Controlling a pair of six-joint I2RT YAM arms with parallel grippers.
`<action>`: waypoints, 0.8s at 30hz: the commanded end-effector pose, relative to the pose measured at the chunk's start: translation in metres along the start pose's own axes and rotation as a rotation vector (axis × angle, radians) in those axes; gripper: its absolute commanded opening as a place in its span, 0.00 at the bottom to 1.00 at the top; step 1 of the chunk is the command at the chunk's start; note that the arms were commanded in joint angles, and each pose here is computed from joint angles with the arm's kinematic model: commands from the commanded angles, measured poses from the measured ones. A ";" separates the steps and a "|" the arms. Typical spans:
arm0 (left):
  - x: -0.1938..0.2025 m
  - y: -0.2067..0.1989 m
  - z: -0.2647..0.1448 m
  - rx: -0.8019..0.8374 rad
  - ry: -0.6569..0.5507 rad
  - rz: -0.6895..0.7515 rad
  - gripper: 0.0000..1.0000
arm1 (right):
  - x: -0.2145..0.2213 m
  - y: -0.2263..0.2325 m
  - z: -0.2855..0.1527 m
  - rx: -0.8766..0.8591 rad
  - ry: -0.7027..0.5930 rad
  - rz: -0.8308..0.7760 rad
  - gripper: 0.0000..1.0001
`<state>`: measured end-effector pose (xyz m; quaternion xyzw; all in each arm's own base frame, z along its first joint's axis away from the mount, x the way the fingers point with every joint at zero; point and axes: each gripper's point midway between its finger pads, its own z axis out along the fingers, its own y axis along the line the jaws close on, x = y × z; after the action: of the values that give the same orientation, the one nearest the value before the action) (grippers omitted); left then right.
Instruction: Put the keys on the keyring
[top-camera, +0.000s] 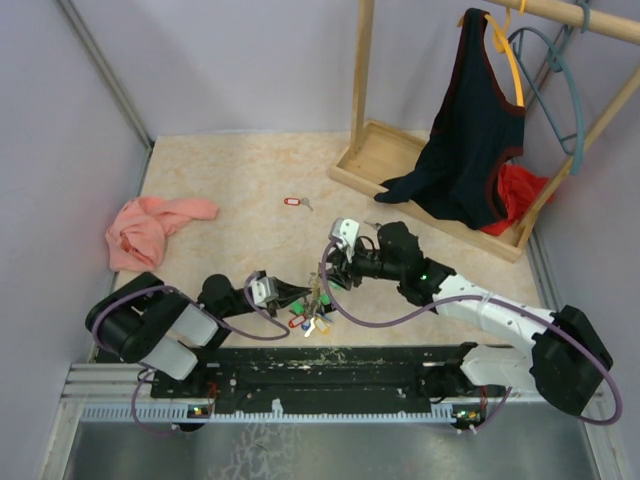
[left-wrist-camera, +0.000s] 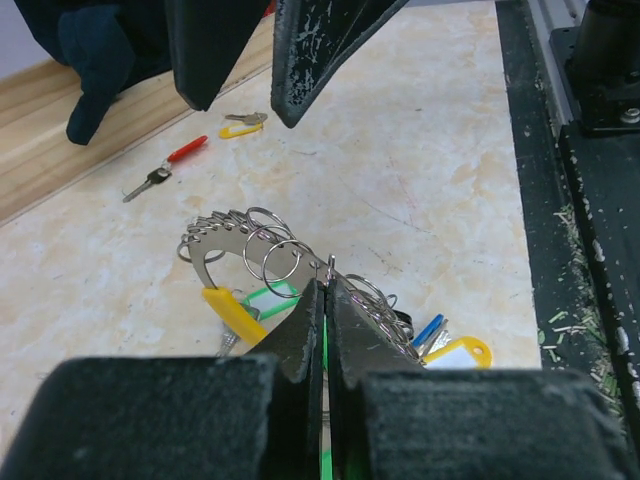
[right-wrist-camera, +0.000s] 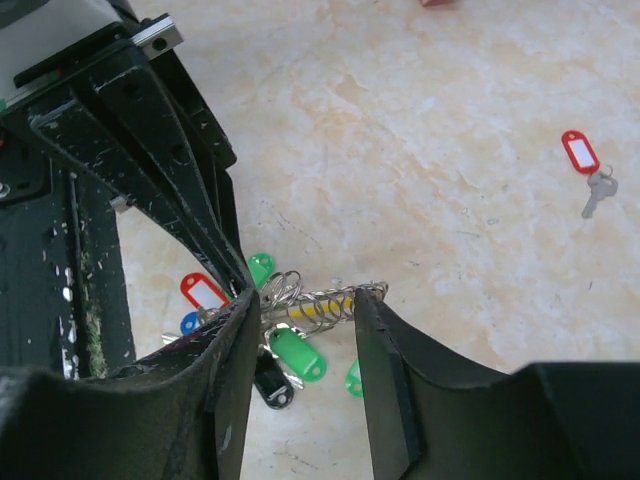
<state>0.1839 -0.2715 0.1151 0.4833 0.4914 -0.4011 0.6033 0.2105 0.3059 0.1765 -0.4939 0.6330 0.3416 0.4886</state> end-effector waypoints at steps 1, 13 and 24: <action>-0.033 0.008 -0.002 -0.033 -0.133 0.155 0.00 | -0.029 -0.013 0.004 0.068 -0.069 0.083 0.44; -0.046 0.008 -0.002 -0.027 -0.170 0.235 0.00 | -0.014 -0.018 0.031 0.129 0.046 0.088 0.49; -0.066 0.018 0.004 -0.052 -0.222 0.243 0.00 | 0.011 -0.019 0.038 0.118 0.220 0.023 0.50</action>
<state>0.1874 -0.2702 0.1136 0.4948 0.4817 -0.3813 0.6146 0.2301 0.3284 0.1431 -0.4738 0.7145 0.2785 0.4328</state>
